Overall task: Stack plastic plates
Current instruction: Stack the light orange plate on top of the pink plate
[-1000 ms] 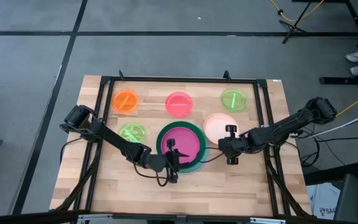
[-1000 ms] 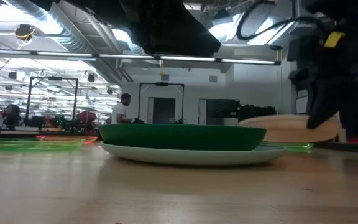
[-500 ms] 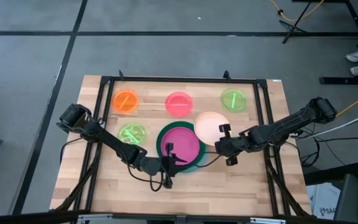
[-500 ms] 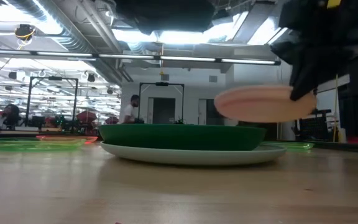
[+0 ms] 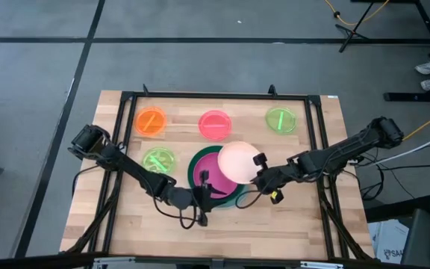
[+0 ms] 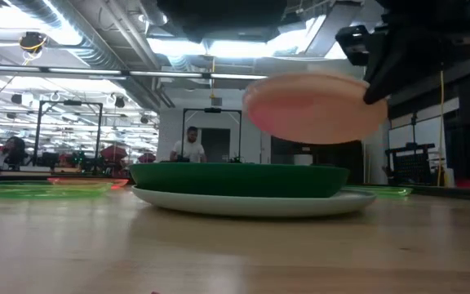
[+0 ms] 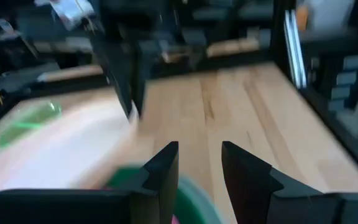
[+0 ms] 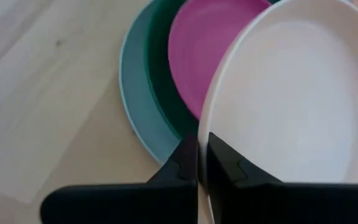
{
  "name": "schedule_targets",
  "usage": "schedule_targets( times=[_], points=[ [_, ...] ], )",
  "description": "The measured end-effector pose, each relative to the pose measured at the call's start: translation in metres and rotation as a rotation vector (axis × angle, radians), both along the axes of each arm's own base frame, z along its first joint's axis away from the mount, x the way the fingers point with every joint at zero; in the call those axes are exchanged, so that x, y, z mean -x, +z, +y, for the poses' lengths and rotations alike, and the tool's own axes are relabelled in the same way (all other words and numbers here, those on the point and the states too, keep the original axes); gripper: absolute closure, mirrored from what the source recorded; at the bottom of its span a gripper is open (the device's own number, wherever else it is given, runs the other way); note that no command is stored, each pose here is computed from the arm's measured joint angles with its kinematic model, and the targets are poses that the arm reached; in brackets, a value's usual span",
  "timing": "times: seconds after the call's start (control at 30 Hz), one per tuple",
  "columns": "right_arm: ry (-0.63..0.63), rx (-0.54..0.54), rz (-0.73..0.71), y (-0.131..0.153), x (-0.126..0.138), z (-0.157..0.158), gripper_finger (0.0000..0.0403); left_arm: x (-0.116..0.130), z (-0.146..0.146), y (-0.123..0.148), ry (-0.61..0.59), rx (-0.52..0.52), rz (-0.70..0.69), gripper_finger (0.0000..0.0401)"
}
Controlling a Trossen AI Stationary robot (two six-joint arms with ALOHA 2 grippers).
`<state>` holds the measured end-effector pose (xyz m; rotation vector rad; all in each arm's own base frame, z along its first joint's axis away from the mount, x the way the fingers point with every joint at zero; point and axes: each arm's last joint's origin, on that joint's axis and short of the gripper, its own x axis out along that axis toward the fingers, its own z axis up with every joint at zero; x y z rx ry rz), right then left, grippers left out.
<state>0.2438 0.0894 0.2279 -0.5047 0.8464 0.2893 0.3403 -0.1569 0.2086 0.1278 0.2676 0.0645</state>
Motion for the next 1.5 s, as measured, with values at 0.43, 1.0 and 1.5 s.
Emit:
schedule_targets(
  times=[0.43,1.0,1.5],
  points=[
    [0.172,0.053,-0.087,-0.028,-0.035,0.015,0.0398,0.019,-0.014,0.029,0.113,-0.051,-0.112,0.0285],
    [0.126,0.015,-0.082,-0.063,-0.068,-0.007,0.0398,0.021,-0.017,0.028,0.109,-0.073,-0.107,0.0285],
    [0.164,-0.024,-0.075,-0.068,-0.069,-0.004,0.0398,0.021,-0.017,0.026,0.096,-0.081,-0.091,0.0285]
  ],
)
